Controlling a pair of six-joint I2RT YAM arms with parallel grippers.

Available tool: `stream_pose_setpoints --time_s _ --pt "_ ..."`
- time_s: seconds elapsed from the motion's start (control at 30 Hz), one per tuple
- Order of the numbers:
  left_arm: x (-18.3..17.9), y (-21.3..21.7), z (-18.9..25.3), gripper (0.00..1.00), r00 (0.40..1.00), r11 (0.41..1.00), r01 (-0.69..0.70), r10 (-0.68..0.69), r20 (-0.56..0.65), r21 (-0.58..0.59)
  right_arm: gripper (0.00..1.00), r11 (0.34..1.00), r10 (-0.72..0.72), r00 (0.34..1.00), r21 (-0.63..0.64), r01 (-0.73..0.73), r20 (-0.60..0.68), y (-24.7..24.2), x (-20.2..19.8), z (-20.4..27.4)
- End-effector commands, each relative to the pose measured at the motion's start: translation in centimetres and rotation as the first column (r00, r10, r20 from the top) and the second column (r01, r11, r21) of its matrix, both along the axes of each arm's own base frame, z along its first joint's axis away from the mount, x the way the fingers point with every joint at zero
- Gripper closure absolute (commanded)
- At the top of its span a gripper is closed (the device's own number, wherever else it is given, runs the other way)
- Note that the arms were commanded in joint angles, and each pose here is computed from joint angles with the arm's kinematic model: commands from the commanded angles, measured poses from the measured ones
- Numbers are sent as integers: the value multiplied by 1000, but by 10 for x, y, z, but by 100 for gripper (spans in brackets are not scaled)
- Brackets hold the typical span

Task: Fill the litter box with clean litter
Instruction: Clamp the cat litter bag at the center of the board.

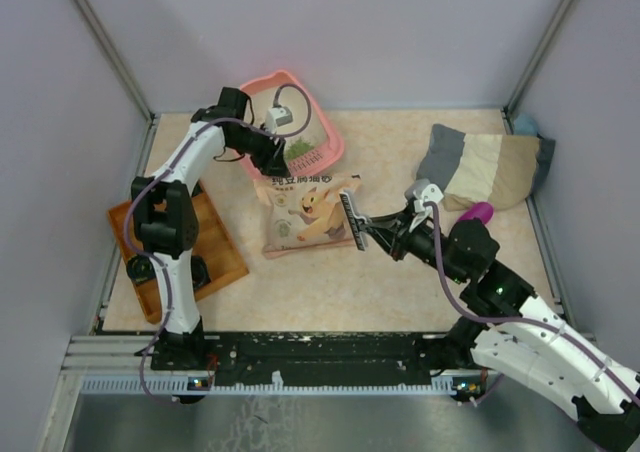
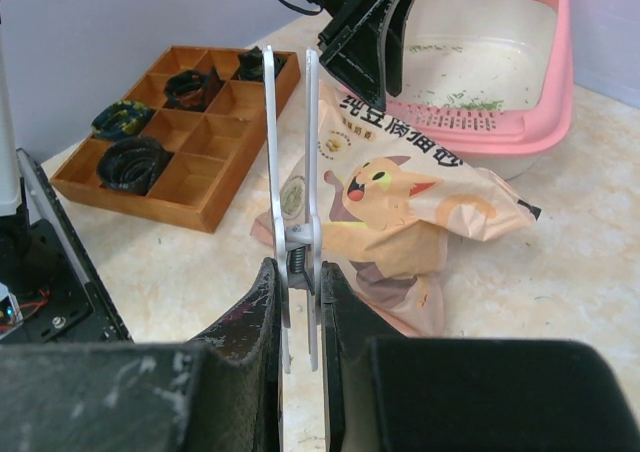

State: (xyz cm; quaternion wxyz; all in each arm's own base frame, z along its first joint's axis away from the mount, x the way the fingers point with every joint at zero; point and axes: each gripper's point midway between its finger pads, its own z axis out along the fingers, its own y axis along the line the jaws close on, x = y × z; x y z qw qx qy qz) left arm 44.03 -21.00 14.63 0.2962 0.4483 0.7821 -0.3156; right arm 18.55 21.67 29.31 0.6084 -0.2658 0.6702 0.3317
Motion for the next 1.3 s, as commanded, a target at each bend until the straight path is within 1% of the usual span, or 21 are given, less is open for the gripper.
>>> stream_pose_setpoints --time_s 0.0,0.2,0.27,0.37,0.43,0.53,0.6,1.0,1.1,1.23,1.27 --pt "-19 -5 8 36 995 995 92 -94 -31 -42 100 998 15 996 60 -20 87 3 -1 37" --pt "-29 -10 8 36 990 989 120 -126 -62 -84 100 999 10 996 53 -15 91 1 -1 36" --pt "-29 -10 11 35 990 988 125 -130 -51 -88 100 999 8 996 51 -12 89 1 -1 34" --pt "-21 -11 24 34 995 991 99 -101 -14 -94 100 999 9 996 49 -14 87 0 -2 32" --pt "-17 -16 39 34 996 988 94 -93 16 -125 100 999 7 996 50 -11 89 0 -2 32" --pt "-19 -21 57 34 995 981 98 -94 29 -169 100 999 -3 996 52 -2 95 -2 -1 33" --pt "-22 -21 60 34 994 979 104 -99 33 -178 100 999 -5 995 55 0 98 -3 -1 34" --pt "-37 -5 4 34 993 994 83 -88 -81 -66 100 997 -4 994 76 -5 113 -3 -3 40" --pt "-40 -5 -3 39 991 994 91 -97 -95 -61 100 997 -1 994 75 -7 112 -3 -3 40" --pt "-43 -6 -1 53 990 991 109 -115 -83 -71 100 997 -2 994 74 -6 109 -3 -3 39" --pt "-45 -7 1 55 989 990 117 -123 -78 -81 100 997 -3 994 75 -5 110 -3 -2 39"
